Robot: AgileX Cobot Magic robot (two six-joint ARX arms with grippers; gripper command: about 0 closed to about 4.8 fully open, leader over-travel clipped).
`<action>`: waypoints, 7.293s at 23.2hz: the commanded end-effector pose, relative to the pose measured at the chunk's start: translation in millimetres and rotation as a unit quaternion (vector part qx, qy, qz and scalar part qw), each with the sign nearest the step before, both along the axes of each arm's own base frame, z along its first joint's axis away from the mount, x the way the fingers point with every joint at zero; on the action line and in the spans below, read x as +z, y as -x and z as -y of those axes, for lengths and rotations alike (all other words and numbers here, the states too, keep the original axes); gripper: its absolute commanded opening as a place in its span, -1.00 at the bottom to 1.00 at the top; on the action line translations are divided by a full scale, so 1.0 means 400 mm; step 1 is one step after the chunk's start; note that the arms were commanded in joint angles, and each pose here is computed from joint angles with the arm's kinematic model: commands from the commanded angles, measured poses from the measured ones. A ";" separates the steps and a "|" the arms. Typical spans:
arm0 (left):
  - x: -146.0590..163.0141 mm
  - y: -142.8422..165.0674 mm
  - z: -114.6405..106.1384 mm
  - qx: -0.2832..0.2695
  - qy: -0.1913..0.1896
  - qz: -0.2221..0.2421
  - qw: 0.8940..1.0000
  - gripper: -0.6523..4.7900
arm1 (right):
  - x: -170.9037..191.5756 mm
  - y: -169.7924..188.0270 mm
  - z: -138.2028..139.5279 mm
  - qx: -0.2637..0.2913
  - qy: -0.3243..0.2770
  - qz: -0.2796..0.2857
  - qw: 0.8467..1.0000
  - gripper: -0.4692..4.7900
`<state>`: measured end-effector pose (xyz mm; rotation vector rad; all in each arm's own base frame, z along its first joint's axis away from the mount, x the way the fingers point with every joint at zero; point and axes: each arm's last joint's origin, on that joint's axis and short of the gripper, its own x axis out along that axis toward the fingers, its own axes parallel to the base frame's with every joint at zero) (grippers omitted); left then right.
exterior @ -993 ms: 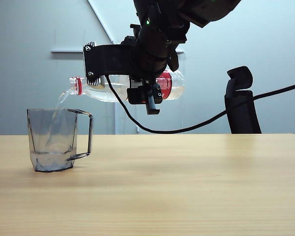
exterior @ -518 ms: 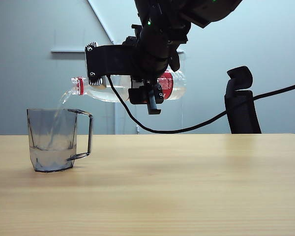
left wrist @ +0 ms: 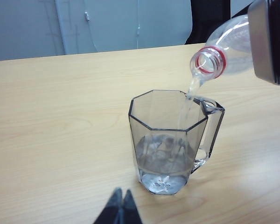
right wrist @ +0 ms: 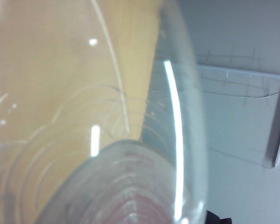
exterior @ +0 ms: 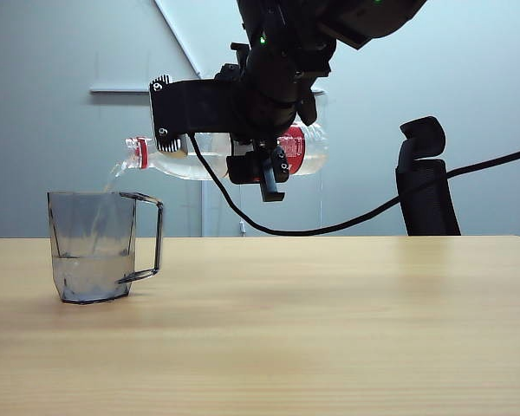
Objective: Pick up the mineral water bottle on the table and pour water into the mug until it's half full.
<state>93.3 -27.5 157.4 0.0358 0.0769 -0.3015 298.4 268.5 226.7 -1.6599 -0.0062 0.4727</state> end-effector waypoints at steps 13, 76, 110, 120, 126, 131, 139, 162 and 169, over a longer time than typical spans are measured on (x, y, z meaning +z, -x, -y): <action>0.004 0.000 0.000 -0.002 0.003 0.005 1.000 -0.77 | 0.028 -0.001 -0.003 -0.001 -0.019 0.026 0.999 0.32; 0.004 0.000 0.000 -0.002 0.003 0.005 1.000 -0.77 | -0.170 0.126 0.117 -0.150 -0.733 -0.162 0.644 0.37; 0.004 -0.007 -0.031 0.078 0.001 0.005 0.997 -0.77 | -0.029 0.453 0.173 -0.056 -0.785 -0.172 0.593 -0.87; 0.004 -0.010 -0.055 0.131 0.001 0.005 0.991 -0.77 | 0.051 0.532 0.229 -0.059 -0.798 -0.158 0.579 -0.84; 0.004 -0.010 -0.065 0.137 0.002 0.005 0.991 -0.77 | 0.100 0.550 0.291 -0.065 -0.796 -0.106 0.592 -0.84; 0.004 -0.010 -0.066 0.137 0.002 0.005 0.991 -0.77 | 0.118 0.570 0.341 -0.057 -0.791 -0.118 0.598 -0.84; 0.004 -0.010 -0.066 0.136 0.003 0.005 0.991 -0.77 | 0.121 0.585 0.384 -0.063 -0.782 -0.120 0.609 -0.84; 0.004 -0.010 -0.066 0.136 0.002 0.005 0.991 -0.77 | 0.123 0.586 0.386 -0.062 -0.783 -0.120 0.607 -0.84; 0.004 -0.010 -0.066 0.136 0.002 0.005 0.991 -0.77 | 0.114 0.576 0.421 -0.069 -0.757 -0.092 0.643 -0.84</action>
